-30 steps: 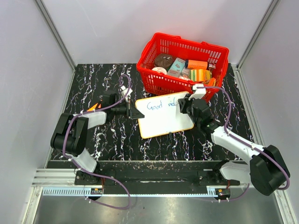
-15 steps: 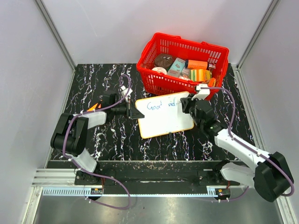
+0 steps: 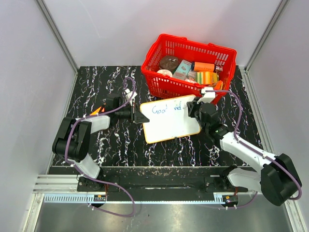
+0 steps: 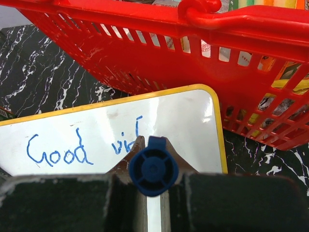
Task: Write a sentence on the whiteboard
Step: Write on the whiteboard at the whiteboard stand.
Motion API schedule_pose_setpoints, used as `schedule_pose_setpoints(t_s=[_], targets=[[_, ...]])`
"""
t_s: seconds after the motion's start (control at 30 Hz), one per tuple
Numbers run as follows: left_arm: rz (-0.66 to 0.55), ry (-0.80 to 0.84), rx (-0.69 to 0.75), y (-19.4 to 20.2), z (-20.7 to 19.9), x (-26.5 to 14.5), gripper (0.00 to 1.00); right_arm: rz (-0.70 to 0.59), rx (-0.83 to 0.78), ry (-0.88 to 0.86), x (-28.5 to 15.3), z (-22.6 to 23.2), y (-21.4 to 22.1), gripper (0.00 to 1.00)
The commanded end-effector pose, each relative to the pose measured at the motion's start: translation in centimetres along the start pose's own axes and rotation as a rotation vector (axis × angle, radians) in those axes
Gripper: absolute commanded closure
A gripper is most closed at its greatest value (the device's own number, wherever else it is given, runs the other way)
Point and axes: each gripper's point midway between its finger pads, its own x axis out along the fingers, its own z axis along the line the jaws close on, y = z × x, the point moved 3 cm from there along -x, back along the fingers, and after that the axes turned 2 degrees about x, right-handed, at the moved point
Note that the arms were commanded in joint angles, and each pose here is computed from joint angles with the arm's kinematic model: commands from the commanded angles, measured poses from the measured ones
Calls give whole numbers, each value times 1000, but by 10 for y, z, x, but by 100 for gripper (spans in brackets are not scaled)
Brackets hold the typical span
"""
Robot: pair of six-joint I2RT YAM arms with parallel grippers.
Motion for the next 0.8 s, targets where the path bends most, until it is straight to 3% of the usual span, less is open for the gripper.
schedule_pose_setpoints(t_s=[0.0,0.77], targets=[[33,-161,50,16,34,6,100,-100,32,-34,6,14,-35,100],[35,-162,51,16,34,6,100,-57,37,-33,15,15,-19,100]])
